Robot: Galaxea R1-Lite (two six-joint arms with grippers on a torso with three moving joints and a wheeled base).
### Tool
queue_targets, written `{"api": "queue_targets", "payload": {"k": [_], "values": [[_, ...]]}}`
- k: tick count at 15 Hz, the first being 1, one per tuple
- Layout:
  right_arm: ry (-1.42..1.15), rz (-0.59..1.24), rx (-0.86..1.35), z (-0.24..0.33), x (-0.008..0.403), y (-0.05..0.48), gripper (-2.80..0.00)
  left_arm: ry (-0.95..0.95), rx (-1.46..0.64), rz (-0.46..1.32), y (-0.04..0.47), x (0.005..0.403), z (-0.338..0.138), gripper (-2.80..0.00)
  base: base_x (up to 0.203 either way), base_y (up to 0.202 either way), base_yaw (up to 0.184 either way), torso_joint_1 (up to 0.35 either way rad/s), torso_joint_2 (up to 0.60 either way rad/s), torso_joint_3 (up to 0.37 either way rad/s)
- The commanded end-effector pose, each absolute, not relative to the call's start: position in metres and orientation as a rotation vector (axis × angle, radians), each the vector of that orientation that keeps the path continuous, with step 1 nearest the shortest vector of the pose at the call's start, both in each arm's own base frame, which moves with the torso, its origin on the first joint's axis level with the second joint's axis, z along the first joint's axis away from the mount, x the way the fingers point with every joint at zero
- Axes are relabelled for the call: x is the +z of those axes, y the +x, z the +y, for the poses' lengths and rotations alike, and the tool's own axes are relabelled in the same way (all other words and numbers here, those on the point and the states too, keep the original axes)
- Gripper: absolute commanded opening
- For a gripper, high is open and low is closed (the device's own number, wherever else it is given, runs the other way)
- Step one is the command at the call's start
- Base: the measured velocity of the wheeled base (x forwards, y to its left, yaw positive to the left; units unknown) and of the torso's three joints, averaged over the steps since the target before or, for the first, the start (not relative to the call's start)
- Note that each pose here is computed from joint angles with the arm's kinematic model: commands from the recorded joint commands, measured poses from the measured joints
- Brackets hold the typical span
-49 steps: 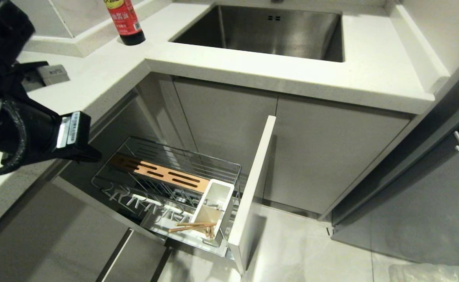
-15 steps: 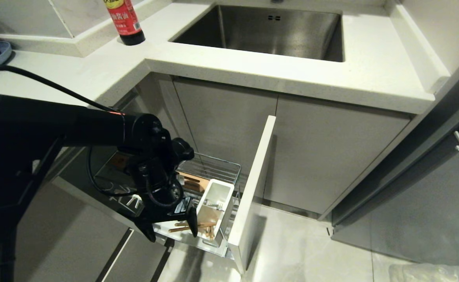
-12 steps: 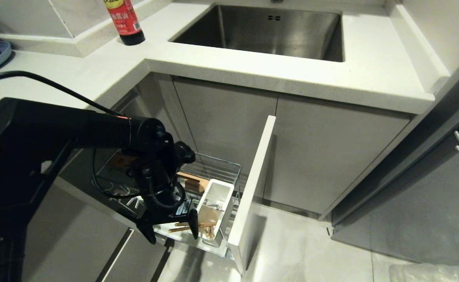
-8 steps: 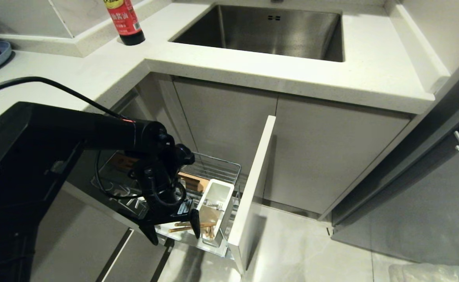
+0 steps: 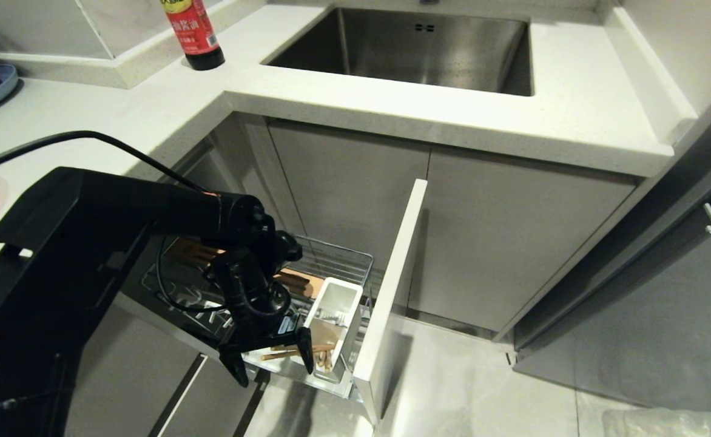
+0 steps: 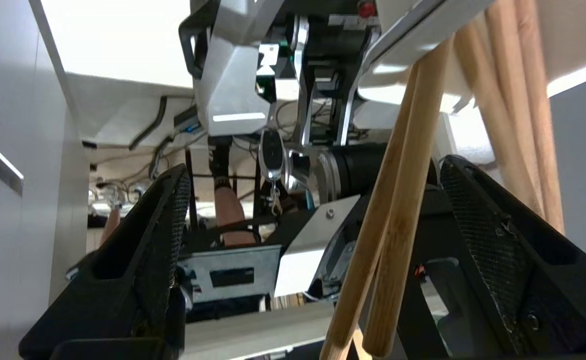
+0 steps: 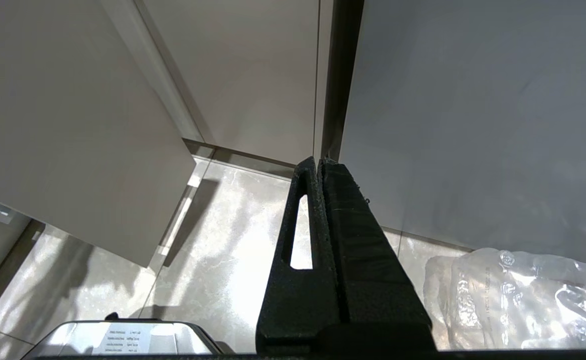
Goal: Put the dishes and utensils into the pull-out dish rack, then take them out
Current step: Take the chopsticks out of the cupboard
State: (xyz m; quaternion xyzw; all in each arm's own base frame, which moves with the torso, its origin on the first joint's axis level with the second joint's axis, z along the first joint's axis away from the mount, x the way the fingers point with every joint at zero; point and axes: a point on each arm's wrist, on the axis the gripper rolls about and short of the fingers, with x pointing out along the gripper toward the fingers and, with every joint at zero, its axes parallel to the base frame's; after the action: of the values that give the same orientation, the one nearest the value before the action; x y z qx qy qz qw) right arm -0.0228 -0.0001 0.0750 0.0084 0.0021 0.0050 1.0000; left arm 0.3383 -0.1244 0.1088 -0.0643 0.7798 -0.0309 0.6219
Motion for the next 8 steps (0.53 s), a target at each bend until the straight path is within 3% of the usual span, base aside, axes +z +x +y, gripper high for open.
{"api": "queue_targets", "payload": {"k": [1, 8], "values": [[0.017, 0.004, 0.011, -0.0001, 0.075, -0.0228, -2.8, -0.151, -0.064, 1.805, 0.3379, 0.1087, -0.1234, 0.0, 0.0, 0.0, 0.0, 0.0, 0.0, 0.0], [0.017, 0.005, 0.011, -0.0001, 0.075, -0.0228, -2.8, -0.151, -0.087, 1.828, 0.3419, 0.1008, -0.12, 0.0, 0.0, 0.0, 0.0, 0.0, 0.0, 0.0]]}}
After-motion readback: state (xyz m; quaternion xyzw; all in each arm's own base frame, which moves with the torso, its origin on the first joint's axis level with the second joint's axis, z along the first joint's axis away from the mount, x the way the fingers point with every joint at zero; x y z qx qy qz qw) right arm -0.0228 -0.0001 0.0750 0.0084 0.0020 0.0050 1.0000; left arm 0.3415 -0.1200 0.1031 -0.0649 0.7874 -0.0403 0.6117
